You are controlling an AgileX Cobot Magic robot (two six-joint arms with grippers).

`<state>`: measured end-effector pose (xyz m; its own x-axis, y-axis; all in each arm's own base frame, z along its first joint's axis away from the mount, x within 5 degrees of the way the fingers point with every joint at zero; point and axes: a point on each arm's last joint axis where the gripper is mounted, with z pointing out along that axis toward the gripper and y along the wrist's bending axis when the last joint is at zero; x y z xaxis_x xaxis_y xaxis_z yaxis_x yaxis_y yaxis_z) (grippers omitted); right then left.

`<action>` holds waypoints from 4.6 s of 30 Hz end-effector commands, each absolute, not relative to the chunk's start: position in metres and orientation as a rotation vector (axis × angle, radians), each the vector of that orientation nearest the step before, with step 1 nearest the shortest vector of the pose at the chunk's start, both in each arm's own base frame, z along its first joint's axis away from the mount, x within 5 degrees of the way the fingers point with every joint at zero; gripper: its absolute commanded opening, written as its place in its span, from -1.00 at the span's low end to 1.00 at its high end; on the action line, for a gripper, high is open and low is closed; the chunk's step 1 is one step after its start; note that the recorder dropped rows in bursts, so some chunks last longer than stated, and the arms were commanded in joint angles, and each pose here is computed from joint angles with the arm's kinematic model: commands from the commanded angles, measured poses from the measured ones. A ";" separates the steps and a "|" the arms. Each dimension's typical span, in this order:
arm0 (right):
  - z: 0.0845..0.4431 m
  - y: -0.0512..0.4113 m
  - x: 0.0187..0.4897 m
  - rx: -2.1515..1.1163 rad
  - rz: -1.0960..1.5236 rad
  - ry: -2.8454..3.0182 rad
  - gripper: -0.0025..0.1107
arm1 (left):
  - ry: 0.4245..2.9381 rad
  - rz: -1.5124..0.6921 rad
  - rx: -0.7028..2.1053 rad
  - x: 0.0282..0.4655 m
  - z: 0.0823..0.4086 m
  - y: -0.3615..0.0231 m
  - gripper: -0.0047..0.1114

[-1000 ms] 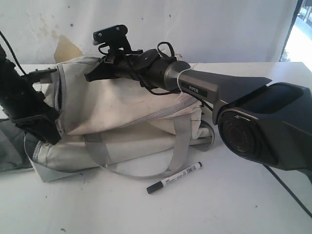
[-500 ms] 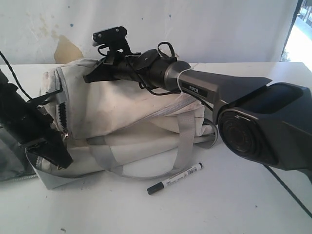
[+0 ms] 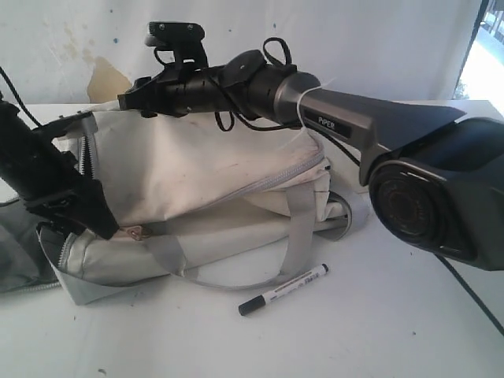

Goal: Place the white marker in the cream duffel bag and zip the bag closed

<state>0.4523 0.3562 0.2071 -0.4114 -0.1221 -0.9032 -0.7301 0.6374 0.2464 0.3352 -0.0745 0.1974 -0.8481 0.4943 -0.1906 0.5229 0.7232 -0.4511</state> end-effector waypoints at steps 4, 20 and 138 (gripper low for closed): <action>0.228 0.335 0.440 -0.727 0.755 2.161 -0.17 | 2.916 -0.664 0.742 0.334 0.225 -0.070 0.37; 0.267 0.303 0.391 -1.027 0.587 2.538 -0.52 | 2.774 -0.516 0.050 0.346 0.264 -0.037 -0.07; 0.203 0.344 0.350 -0.580 0.855 2.497 -0.28 | 2.477 -1.597 -0.487 0.400 0.262 -0.034 -0.92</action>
<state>0.3437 0.3475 0.1980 -0.8248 -0.2838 -0.4890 -0.5246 0.7067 0.4748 0.4020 -0.0332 0.2501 -0.9311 -0.3573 0.0729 -0.2197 0.3900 -0.8942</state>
